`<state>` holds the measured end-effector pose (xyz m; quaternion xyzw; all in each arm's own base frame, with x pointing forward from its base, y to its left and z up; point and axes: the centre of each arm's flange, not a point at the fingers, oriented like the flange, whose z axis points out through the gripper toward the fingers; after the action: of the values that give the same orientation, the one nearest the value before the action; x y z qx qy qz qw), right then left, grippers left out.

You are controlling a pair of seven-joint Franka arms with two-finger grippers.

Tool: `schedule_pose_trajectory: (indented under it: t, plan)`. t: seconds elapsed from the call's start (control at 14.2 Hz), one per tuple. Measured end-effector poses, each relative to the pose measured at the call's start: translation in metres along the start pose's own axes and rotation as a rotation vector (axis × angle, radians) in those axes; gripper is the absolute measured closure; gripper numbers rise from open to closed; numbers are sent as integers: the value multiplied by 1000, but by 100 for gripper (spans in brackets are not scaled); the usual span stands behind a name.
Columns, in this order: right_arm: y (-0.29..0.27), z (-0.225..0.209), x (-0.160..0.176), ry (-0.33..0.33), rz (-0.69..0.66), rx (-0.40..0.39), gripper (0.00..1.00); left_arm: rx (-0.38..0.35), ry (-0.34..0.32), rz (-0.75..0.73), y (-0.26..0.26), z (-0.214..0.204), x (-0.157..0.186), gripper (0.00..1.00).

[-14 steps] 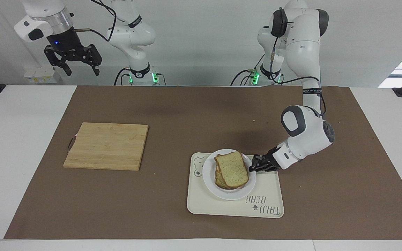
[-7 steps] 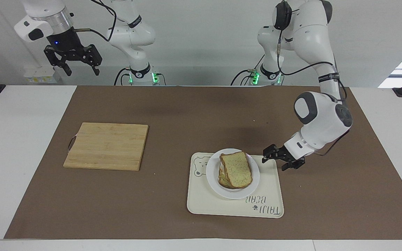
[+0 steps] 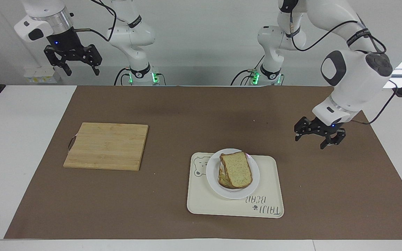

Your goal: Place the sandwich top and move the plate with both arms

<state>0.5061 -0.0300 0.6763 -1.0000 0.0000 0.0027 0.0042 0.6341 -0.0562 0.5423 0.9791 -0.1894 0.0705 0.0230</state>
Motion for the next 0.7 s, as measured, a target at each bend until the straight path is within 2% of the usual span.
schedule_pose_trajectory:
  t: [0.14, 0.42, 0.7]
  plan:
    - [0, 0, 0, 0, 0, 0, 0, 29, -8, -18, -18, -39, -16, 0]
    - [0, 0, 0, 0, 0, 0, 0, 33, -31, -97, -58, -126, -49, 0]
    - [0, 0, 0, 0, 0, 0, 0, 6, -87, -139, -72, -167, -82, 0]
